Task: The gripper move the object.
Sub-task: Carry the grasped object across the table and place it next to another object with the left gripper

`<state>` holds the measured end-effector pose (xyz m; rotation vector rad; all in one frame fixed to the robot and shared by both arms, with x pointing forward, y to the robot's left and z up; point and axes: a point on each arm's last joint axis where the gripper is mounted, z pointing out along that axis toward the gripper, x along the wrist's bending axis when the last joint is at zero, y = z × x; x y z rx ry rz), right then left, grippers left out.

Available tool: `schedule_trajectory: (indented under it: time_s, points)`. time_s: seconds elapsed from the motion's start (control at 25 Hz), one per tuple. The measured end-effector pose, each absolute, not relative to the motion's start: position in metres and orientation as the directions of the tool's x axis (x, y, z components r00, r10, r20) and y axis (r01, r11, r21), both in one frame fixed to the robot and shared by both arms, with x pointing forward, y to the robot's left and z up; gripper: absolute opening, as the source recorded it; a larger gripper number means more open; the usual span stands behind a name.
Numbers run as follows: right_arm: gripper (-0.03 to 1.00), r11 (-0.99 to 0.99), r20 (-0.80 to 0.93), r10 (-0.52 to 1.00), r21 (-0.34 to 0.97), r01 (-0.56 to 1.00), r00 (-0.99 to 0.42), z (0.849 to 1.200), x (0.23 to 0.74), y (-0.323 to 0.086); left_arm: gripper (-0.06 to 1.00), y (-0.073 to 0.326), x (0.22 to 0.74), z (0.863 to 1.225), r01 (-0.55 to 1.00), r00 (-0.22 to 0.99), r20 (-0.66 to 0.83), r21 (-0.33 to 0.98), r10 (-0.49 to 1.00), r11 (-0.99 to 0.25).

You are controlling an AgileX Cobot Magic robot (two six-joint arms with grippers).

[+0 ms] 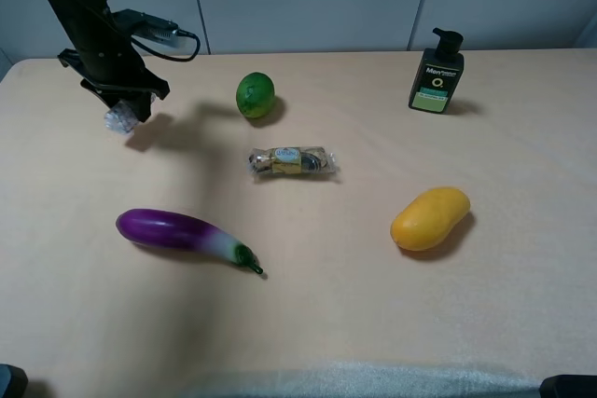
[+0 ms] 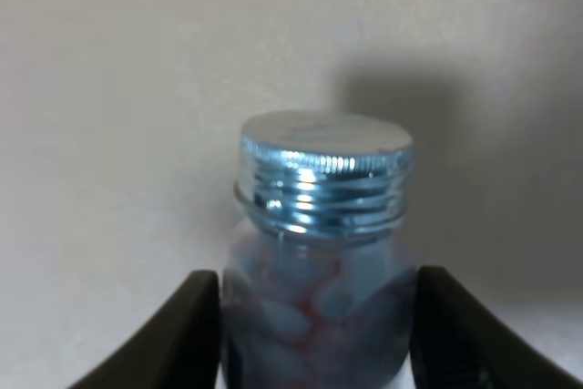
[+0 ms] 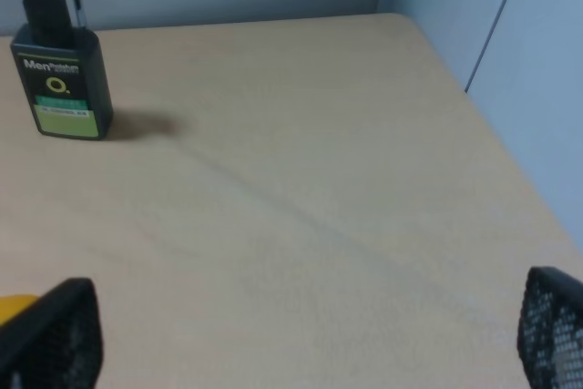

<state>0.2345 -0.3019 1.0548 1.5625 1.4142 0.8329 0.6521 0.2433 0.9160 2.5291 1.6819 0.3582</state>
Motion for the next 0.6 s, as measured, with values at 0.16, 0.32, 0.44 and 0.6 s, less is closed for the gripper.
schedule_trajectory:
  time_s: [0.16,0.32,0.44,0.6]
  points:
    - [0.69,-0.002,-0.063,0.988,0.906,0.424,0.139,1.055,0.235,-0.302,0.53,0.244,0.647,0.945,0.892,0.359,0.158,0.231,0.92,-0.387]
    - [0.69,-0.002,-0.063,0.988,0.906,0.424,0.139,1.055,0.235,-0.302,0.53,0.24,0.641,0.974,0.879,0.343,0.165,0.289,0.924,-0.378]
    - [0.69,-0.002,-0.063,0.988,0.906,0.424,0.139,1.055,0.235,-0.302,0.53,0.233,0.633,0.988,0.875,0.355,0.166,0.287,0.92,-0.389]
    - [0.69,-0.002,-0.063,0.988,0.906,0.424,0.139,1.055,0.235,-0.302,0.53,0.225,0.621,0.995,0.885,0.378,0.159,0.226,0.912,-0.406]
